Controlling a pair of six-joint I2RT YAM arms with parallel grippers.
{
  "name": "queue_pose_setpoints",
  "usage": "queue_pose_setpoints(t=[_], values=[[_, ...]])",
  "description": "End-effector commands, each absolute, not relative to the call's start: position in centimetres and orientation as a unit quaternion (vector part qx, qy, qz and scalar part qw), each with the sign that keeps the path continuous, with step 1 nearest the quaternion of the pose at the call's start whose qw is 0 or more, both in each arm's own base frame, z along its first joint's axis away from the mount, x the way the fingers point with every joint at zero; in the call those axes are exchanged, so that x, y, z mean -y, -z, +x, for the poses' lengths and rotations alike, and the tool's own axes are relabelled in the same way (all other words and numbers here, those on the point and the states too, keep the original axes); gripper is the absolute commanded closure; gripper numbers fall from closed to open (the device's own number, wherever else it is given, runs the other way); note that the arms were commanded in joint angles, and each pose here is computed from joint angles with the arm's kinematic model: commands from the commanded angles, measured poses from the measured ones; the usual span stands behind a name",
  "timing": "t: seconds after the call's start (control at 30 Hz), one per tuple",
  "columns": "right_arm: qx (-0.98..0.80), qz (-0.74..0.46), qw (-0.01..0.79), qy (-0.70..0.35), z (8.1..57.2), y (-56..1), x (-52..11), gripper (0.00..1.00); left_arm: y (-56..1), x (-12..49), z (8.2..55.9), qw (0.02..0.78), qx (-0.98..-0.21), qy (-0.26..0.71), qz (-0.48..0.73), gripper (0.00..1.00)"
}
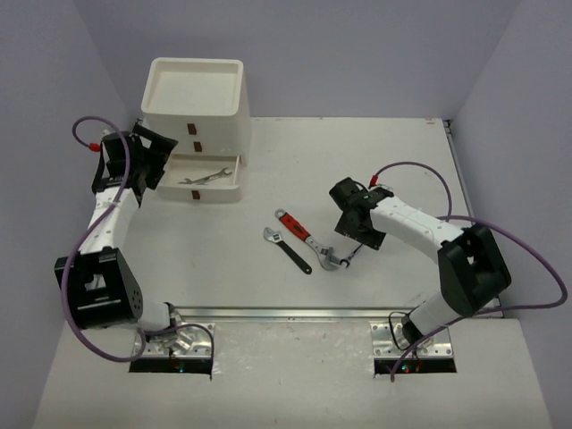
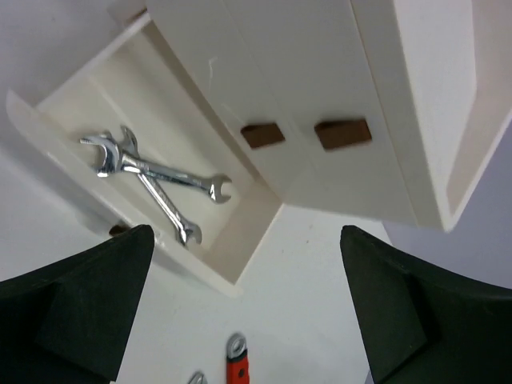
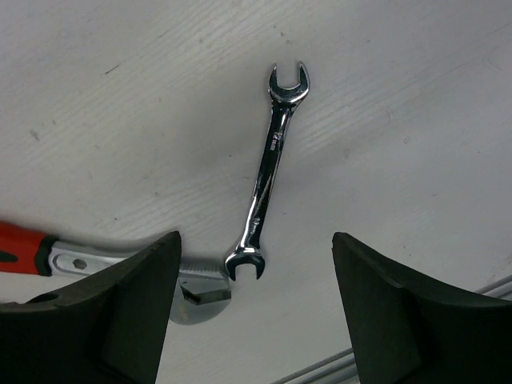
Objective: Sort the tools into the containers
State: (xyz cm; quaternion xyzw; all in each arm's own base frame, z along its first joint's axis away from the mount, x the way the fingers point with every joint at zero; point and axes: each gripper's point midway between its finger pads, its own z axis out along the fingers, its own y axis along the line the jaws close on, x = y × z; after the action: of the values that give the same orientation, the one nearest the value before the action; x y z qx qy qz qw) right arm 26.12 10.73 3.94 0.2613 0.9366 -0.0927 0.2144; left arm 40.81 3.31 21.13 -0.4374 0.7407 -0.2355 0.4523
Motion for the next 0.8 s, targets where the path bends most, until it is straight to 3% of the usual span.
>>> queue_pose_setpoints(t=[0.0,0.27,0.43,0.77], values=[[-0.936,0.281,0.188,0.095,25.9,-1.2,-10.7,0.32,-26.7,1.6,36.7,0.528,-0.729,0.299,-0.316,0.0],[-0.94,0.293,0.149,0.092,24.3,2.6,-10.6,0.62,-26.2,3.5,34.4,0.518,-0.746,0.319,-0.27,0.0],[-0.946,0.295,0.124,0.056,23.5,5.4,-10.5,0.63,-26.3,4.1,34.0,0.518,-0.746,0.33,-0.259,0.0],[-0.944,0.31,0.09,0.062,22.1,7.4,-10.1,0.8,-25.5,4.6,33.9,0.509,-0.752,0.337,-0.249,0.0]])
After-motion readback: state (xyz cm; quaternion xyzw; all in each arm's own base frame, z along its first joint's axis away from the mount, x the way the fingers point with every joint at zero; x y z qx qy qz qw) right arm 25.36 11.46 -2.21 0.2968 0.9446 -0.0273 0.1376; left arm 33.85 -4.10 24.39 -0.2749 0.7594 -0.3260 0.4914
